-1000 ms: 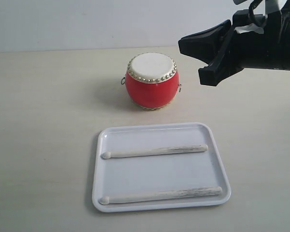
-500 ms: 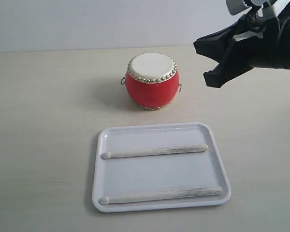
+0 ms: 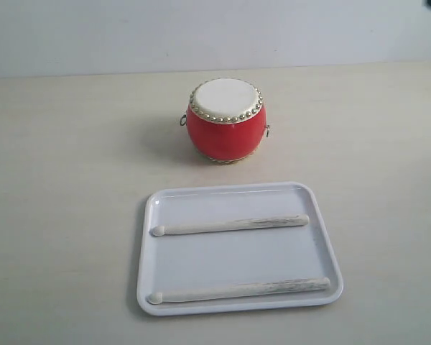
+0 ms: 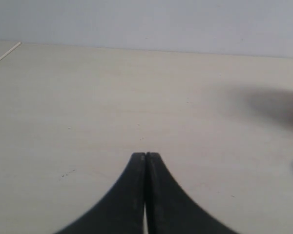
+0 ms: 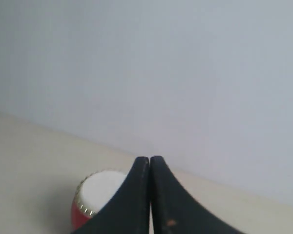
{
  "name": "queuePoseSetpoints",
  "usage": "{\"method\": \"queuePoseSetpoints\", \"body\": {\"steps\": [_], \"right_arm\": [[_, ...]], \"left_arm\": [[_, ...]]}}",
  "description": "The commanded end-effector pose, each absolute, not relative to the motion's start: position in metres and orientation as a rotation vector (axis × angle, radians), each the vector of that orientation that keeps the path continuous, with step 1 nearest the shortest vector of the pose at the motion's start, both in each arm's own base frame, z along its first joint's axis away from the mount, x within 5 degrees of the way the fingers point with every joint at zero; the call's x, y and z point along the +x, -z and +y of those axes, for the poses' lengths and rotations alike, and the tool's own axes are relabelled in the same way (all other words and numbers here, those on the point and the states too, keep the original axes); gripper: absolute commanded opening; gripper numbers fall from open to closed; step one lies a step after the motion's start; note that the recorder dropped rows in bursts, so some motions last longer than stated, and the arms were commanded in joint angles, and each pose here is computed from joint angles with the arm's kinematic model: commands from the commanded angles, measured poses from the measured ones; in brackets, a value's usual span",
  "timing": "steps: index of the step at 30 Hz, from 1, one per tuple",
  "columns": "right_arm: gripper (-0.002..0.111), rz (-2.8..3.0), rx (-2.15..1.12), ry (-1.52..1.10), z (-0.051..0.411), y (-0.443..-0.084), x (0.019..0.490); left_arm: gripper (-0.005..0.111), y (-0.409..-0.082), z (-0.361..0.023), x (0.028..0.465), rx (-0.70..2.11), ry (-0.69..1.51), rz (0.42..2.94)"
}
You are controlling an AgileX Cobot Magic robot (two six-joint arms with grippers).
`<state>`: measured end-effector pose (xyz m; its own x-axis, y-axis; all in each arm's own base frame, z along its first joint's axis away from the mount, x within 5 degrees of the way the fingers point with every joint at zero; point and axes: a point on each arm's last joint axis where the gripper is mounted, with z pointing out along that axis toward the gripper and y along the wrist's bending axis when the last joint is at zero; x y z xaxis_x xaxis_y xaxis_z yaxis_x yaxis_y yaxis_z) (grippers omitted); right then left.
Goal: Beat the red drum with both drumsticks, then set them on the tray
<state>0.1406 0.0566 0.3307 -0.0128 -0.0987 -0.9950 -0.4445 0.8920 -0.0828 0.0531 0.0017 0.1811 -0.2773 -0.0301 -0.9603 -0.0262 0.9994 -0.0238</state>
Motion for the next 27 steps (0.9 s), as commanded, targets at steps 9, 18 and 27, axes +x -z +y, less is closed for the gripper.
{"method": "queuePoseSetpoints", "body": {"steps": [9, 18, 27], "right_arm": [[0.000, 1.308, -0.237, -0.283, 0.023, -0.324, 0.056], [0.000, 1.372, -0.283, -0.265, 0.026, -0.306, 0.060], [0.000, 1.554, -0.163, -0.302, 0.019, -0.290, 0.060]], "left_arm": [[0.000, -0.181, 0.002, 0.053, -0.041, 0.006, 1.837], [0.000, -0.181, 0.002, 0.053, -0.041, 0.006, 1.837], [0.000, -0.181, 0.002, 0.053, -0.041, 0.006, 1.837]]}}
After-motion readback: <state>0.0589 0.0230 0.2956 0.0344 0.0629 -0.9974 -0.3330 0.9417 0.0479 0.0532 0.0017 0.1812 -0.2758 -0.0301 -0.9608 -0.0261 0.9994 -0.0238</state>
